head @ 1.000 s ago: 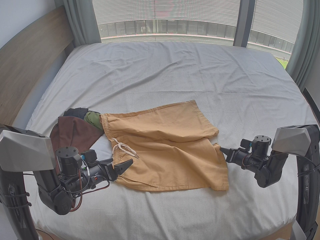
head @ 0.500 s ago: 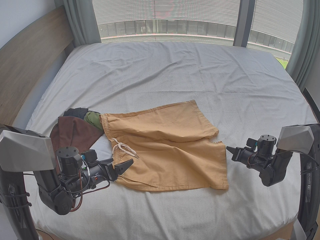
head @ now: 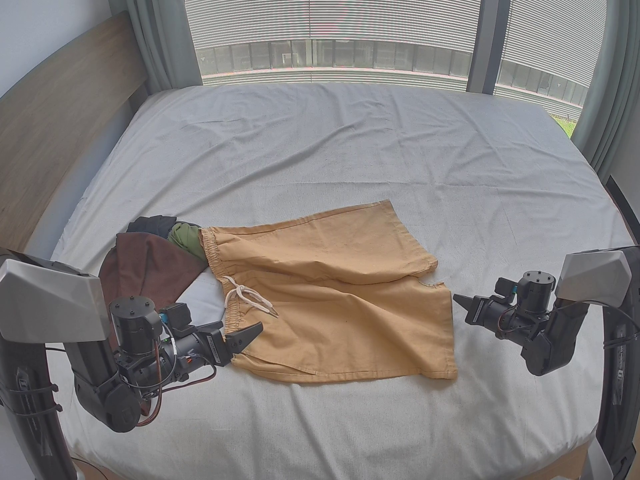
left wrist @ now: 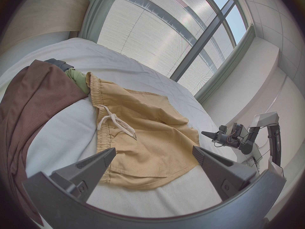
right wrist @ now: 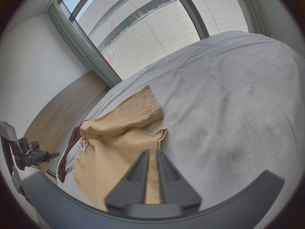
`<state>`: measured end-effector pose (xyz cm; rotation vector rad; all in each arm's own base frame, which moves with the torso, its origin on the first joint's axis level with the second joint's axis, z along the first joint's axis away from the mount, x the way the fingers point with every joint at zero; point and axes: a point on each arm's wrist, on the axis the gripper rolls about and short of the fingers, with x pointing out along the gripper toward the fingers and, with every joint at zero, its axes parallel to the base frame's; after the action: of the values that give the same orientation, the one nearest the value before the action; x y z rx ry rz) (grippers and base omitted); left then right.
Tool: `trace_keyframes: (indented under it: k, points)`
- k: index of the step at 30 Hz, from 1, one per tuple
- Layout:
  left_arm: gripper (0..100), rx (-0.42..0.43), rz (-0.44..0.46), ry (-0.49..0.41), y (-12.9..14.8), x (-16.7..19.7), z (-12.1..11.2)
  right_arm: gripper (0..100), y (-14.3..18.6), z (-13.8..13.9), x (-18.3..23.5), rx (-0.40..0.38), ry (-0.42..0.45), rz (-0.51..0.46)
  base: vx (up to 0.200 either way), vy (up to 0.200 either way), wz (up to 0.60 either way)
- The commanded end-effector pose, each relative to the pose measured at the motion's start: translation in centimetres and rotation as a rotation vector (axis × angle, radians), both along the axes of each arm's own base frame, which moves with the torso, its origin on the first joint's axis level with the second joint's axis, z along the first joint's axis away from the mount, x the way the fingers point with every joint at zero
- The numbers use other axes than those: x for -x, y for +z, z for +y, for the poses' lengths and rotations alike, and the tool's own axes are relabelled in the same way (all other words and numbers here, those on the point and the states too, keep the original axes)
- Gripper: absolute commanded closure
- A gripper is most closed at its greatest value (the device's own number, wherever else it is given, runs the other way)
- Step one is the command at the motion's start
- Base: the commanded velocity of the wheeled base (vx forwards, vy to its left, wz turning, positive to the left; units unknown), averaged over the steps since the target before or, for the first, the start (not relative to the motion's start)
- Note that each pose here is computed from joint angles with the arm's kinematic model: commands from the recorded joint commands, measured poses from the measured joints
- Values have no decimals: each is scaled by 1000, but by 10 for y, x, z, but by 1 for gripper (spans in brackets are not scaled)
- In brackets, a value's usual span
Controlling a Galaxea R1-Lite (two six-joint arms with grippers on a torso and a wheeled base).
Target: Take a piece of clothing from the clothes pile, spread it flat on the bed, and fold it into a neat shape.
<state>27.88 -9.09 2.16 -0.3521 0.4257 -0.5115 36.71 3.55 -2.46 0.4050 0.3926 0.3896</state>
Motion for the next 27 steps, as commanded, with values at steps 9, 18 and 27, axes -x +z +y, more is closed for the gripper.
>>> trace_keyframes:
  k: [9,18,27]
  points:
    - [0,-36,143,78,-8,36,31,0,41,15,72,8,70,4,0,0,0]
    - [0,-64,255,84,-41,31,32,0,41,23,77,13,98,15,0,0,0]
    - [0,-59,281,100,-63,15,30,0,41,20,75,12,88,12,0,0,0]
